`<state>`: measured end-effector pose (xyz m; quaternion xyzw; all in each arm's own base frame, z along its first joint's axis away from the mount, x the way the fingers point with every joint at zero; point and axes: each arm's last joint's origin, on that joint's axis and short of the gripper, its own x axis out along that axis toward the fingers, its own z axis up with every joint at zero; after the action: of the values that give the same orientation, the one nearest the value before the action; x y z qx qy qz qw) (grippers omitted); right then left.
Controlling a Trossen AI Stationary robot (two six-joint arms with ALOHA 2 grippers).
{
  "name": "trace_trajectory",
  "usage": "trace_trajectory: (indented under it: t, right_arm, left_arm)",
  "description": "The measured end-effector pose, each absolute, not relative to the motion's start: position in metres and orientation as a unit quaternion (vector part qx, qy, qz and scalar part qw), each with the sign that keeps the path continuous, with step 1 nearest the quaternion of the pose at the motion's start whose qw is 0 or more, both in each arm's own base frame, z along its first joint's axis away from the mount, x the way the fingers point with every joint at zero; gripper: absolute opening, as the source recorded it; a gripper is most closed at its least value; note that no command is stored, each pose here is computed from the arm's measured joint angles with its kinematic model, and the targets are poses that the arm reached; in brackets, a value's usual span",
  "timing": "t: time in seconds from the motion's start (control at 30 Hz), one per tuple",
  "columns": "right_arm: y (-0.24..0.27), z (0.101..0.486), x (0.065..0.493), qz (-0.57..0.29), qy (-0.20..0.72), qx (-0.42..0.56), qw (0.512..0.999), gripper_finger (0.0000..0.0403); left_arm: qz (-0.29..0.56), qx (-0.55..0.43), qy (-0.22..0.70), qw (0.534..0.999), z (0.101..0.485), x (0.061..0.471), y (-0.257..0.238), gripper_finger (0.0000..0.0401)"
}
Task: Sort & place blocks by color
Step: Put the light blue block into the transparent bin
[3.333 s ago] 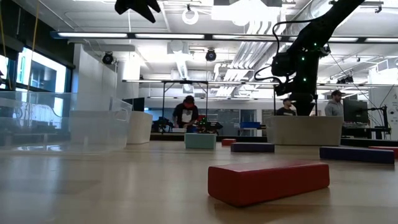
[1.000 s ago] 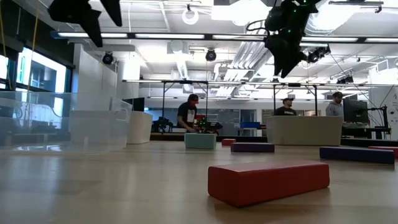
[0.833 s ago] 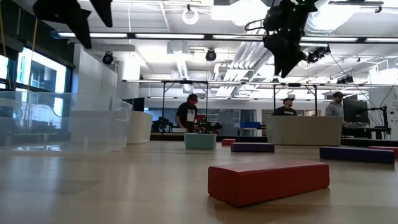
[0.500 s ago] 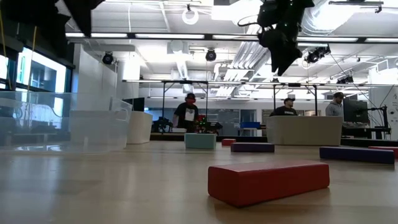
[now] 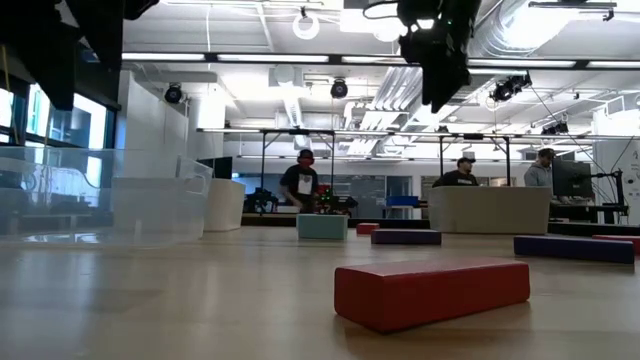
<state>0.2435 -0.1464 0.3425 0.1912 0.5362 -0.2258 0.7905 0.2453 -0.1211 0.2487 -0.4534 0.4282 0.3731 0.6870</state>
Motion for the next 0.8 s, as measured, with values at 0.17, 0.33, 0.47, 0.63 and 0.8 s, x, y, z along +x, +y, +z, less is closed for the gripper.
trace_trajectory:
  t: [0.17, 0.33, 0.47, 0.63, 0.8]
  right_arm:
    - [-0.139, 0.343, 0.248, -0.217, 0.537, 0.189, 0.793, 0.021]
    - [-0.134, 0.343, 0.251, -0.216, 0.536, 0.192, 0.793, 0.021]
    - [-0.131, 0.343, 0.253, -0.211, 0.535, 0.189, 0.796, 0.021]
    - [-0.13, 0.343, 0.254, -0.215, 0.532, 0.196, 0.795, 0.021]
    - [-0.13, 0.343, 0.254, -0.217, 0.531, 0.195, 0.796, 0.021]
  left_arm:
    - [0.371, -0.46, 0.43, 0.683, 0.236, 0.252, -0.135, 0.0193]
    - [0.37, -0.467, 0.434, 0.675, 0.221, 0.259, -0.149, 0.0193]
    - [0.366, -0.475, 0.441, 0.668, 0.207, 0.264, -0.16, 0.0193]
    - [0.357, -0.486, 0.454, 0.657, 0.189, 0.27, -0.177, 0.0193]
    - [0.361, -0.486, 0.47, 0.642, 0.175, 0.269, -0.188, 0.0193]
